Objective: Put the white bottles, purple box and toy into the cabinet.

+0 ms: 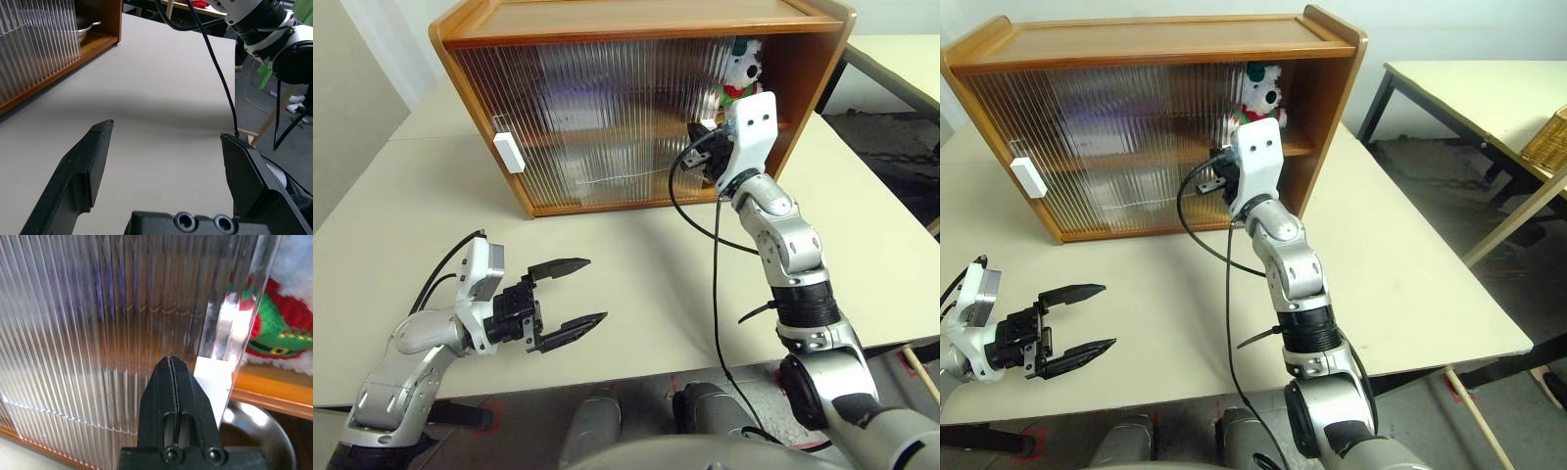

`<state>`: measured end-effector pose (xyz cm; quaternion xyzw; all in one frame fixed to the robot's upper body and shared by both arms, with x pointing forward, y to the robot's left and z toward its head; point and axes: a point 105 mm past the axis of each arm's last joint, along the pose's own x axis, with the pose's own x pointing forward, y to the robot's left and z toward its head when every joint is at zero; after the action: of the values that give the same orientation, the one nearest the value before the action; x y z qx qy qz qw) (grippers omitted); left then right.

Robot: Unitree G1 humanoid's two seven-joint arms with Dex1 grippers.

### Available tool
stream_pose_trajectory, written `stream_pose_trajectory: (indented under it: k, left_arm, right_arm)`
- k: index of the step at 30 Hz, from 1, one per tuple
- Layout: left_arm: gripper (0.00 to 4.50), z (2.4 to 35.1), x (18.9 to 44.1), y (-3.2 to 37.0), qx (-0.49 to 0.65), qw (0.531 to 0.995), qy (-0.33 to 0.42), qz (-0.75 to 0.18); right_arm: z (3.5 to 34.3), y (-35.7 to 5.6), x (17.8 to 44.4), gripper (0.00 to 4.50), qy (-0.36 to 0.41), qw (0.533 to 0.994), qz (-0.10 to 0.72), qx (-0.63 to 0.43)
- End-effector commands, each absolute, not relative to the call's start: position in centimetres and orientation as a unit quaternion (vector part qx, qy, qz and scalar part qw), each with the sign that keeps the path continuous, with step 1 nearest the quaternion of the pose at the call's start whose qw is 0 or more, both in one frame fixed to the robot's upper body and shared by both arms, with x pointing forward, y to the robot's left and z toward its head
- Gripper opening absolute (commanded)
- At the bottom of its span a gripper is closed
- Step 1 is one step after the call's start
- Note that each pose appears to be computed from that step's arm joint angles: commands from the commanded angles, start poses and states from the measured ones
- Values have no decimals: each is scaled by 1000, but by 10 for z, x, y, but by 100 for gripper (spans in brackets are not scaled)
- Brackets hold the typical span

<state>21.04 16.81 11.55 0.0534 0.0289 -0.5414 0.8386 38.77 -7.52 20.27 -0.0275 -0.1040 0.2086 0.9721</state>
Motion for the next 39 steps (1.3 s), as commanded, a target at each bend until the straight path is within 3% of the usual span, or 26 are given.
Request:
stream_pose_trajectory:
  k: [1, 39]
  left_arm:
    - [450, 112, 210, 168, 48, 836, 40, -545]
    - [450, 113, 211, 166, 45, 835, 41, -547]
  right_arm:
    - [202, -93, 391, 4, -103, 978, 177, -31]
    - [205, -187, 418, 4, -111, 985, 76, -111]
